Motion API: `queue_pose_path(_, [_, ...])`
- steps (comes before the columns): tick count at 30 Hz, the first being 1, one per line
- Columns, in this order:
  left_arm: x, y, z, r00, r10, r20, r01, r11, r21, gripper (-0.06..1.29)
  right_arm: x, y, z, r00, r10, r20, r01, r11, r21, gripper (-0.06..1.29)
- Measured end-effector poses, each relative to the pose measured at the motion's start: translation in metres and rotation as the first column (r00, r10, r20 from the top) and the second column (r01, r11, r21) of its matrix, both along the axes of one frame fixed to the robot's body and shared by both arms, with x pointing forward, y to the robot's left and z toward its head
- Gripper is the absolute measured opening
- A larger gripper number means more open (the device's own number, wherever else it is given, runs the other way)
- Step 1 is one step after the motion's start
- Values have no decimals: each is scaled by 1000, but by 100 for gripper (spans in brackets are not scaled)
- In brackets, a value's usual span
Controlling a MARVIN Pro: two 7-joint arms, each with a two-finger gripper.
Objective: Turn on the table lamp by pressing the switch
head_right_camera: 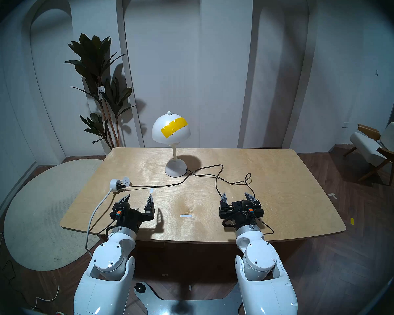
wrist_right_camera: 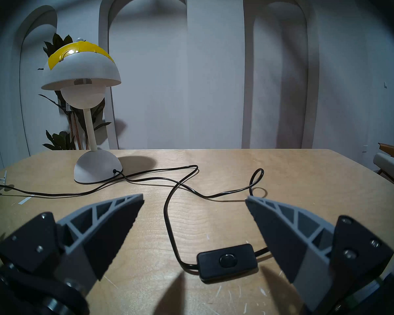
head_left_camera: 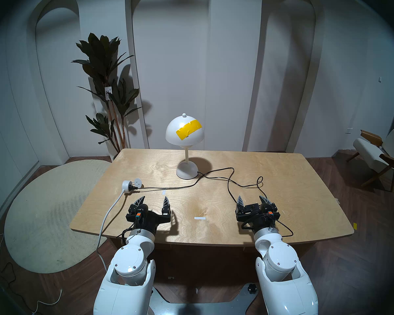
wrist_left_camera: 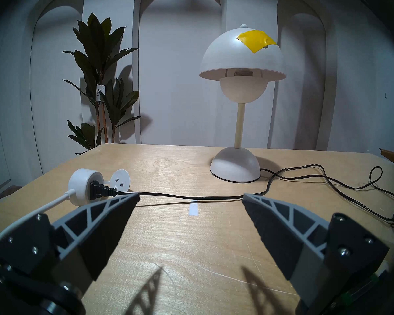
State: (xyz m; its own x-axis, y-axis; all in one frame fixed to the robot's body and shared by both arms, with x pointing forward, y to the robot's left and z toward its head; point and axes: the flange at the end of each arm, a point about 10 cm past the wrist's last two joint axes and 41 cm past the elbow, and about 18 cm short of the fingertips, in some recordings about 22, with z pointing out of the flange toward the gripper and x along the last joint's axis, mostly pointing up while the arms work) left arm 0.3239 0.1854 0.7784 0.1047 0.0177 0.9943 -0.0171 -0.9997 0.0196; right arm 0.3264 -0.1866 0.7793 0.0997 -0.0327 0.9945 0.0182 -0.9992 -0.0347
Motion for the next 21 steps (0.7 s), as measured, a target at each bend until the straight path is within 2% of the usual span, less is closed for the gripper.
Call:
queue_pose_path(4, [0,0,0,1000,0,-1,0,1000,0,124,-1,-1,0,1000,13,9,-13,999,36,121])
queue_pose_path(8, [0,0,-1,1000,0,-2,0,1000,0,123,2,2,16,998,20,61,-24,998,65,121])
queue_pose_path(9, [0,0,-1,1000,0,-3,0,1000,0,123,4,3,27,995,25,92,-33,996,86,121])
queue_pose_path(15, [0,0,-2,1000,0,-4,0,1000,0,123,6,7,59,986,27,166,-55,985,166,121])
queue_pose_path(21, [0,0,-2,1000,0,-4,0,1000,0,123,3,7,81,987,27,160,-66,968,243,121])
